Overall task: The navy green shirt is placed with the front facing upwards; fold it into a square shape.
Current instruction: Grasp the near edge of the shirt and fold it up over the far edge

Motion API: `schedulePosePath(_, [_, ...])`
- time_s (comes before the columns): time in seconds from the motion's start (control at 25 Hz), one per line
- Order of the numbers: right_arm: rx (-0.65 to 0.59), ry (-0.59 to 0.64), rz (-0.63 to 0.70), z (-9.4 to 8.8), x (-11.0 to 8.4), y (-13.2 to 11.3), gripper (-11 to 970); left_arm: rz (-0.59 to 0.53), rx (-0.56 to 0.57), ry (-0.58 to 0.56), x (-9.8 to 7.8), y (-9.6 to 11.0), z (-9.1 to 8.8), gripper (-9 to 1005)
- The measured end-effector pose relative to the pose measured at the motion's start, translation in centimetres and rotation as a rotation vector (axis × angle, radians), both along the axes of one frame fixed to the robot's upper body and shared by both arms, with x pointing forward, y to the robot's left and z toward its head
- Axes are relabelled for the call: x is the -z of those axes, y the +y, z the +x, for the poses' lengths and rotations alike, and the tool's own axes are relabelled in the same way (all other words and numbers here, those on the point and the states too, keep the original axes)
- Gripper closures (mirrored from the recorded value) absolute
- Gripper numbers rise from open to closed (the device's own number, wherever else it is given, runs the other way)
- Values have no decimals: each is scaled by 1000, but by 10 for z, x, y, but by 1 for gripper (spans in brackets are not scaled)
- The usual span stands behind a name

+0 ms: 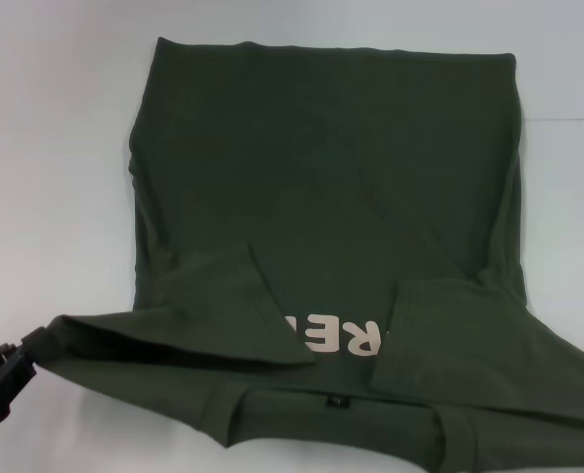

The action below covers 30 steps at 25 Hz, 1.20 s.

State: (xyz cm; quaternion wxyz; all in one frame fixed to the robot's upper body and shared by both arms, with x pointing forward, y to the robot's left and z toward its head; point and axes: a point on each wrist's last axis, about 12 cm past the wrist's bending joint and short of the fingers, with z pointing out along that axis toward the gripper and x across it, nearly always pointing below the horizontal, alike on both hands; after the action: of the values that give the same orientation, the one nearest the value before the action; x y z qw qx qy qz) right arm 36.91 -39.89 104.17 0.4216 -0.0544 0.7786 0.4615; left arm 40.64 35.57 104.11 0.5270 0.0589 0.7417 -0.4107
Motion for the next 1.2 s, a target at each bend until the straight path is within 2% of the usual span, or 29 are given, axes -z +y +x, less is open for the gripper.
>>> schedulePosePath(0.2, [65, -42, 0, 9, -4, -6, 854, -24, -7, -38, -5, -2, 10, 992])
schedulePosePath(0.48, [127, -118, 9, 40, -12, -4, 847, -19, 24, -84, -16, -14, 51, 992])
schedulePosePath(0.84, [161, -174, -38, 113, -30, 5, 838, 30, -22, -138, -39, -27, 126, 992])
schedulePosePath(1.2, [257, -189, -153, 187, -52, 8, 830, 69, -81, -171, -62, -44, 180, 991])
